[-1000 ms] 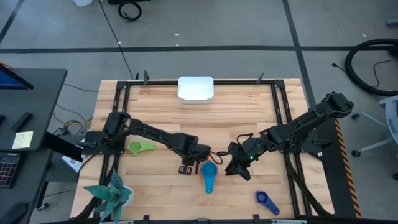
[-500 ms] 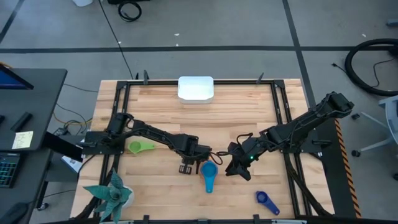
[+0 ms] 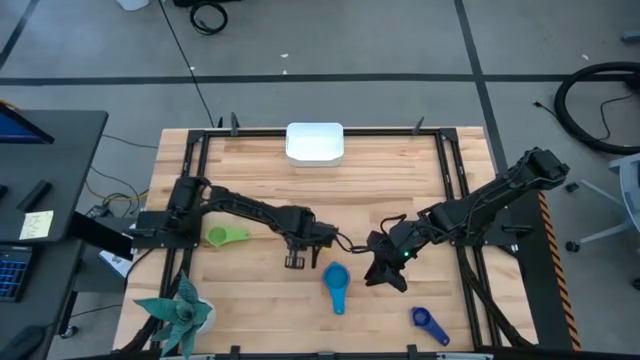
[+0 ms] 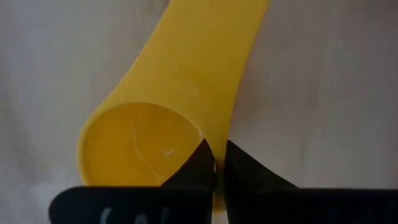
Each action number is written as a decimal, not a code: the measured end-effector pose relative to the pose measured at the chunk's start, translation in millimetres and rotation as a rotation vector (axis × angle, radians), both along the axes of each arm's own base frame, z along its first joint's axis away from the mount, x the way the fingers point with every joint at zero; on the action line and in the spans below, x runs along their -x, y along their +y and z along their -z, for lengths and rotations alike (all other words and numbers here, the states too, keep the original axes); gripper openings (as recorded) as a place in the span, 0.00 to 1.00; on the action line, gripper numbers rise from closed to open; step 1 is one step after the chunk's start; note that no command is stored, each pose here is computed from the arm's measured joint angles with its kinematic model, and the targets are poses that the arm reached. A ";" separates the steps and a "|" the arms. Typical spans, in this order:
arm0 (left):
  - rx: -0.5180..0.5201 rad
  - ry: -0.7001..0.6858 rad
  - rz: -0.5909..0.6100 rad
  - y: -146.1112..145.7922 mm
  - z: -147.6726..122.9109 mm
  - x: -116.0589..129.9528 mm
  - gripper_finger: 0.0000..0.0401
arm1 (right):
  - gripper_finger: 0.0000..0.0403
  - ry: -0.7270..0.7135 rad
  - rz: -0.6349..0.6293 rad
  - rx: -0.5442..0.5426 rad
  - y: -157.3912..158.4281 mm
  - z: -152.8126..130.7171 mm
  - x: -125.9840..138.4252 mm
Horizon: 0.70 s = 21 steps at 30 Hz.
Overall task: Nest measuring cups in basket
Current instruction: Stack the yellow measuring cup on top of the light blue measuring cup
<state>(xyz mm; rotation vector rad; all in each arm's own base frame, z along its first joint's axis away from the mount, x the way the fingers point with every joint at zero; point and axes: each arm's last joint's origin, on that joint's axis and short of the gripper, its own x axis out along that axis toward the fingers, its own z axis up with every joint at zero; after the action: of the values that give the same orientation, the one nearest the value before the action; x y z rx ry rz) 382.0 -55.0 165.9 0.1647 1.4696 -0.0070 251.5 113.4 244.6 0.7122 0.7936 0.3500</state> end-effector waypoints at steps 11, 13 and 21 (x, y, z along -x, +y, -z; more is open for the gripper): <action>0.106 -0.107 -0.022 2.5 -79.2 18.7 0.04 | 0.28 -0.016 -0.044 0.010 0.3 -1.0 1.3; 0.111 -0.162 0.030 -6.0 -98.3 19.5 0.04 | 0.27 -0.040 -0.052 0.017 -0.6 -4.7 3.0; 0.046 -0.394 0.227 -50.6 -159.4 14.3 0.04 | 0.22 -0.225 -0.064 0.042 -10.4 -38.2 22.9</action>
<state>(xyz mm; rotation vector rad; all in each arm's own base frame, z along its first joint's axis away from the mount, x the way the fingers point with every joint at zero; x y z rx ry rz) 367.7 -105.6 325.3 0.2784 1.0511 -0.1830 228.6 103.0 282.8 0.5966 0.6094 0.4616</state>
